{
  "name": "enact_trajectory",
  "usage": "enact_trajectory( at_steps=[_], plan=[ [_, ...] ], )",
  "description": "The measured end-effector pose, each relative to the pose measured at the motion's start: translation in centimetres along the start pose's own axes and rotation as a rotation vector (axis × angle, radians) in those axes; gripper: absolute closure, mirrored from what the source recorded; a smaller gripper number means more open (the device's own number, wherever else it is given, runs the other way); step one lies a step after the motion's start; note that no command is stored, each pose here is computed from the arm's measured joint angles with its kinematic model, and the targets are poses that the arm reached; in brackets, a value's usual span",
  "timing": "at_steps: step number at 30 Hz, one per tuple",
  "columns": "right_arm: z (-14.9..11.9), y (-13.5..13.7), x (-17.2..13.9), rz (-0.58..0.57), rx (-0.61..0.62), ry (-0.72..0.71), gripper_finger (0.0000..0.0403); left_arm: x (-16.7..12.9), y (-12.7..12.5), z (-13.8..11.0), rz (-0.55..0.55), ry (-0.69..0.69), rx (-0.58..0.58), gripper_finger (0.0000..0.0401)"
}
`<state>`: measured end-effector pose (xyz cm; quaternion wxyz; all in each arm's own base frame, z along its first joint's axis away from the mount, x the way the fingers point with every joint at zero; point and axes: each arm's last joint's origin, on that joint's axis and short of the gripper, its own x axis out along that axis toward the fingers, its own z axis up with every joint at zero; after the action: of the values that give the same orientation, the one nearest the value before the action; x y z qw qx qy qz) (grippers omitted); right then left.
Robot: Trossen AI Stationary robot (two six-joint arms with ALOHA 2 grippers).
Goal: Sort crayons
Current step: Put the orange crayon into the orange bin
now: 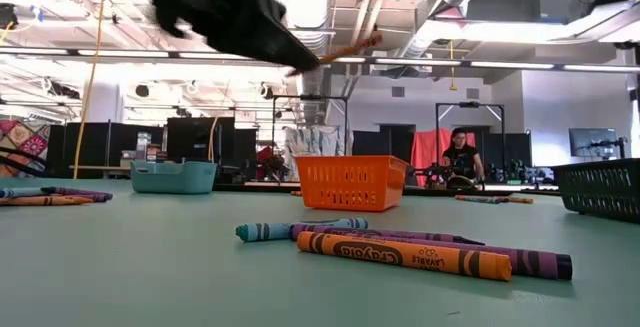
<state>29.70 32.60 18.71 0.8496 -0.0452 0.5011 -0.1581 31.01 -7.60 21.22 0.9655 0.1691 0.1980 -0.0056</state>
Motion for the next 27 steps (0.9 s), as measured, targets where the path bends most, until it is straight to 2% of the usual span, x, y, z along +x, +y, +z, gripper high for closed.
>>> enact_trajectory(
  at_steps=[5, 11, 15, 24, 27],
  plan=[
    [-0.6, 0.4, -0.6, -0.008, 0.026, -0.041, 0.0274, 1.0, 4.6, -0.8, 0.129, -0.006, -0.184, 0.0401],
    [-0.7, 0.5, -0.7, -0.027, 0.025, -0.082, 0.0274, 1.7, 8.1, -1.9, 0.164, -0.033, -0.38, 0.0401],
    [-0.7, 0.5, -0.7, -0.031, 0.024, -0.085, 0.0274, 2.6, 9.1, -2.5, 0.14, -0.037, -0.471, 0.0401],
    [-0.5, 0.5, -0.7, -0.045, 0.033, -0.123, 0.0274, 6.1, 9.8, -4.5, 0.121, 0.075, -0.54, 0.0399],
    [-0.5, 0.6, -0.7, -0.033, 0.044, -0.129, 0.0274, 6.8, 10.0, -4.6, 0.125, 0.115, -0.55, 0.0384]
  ],
)
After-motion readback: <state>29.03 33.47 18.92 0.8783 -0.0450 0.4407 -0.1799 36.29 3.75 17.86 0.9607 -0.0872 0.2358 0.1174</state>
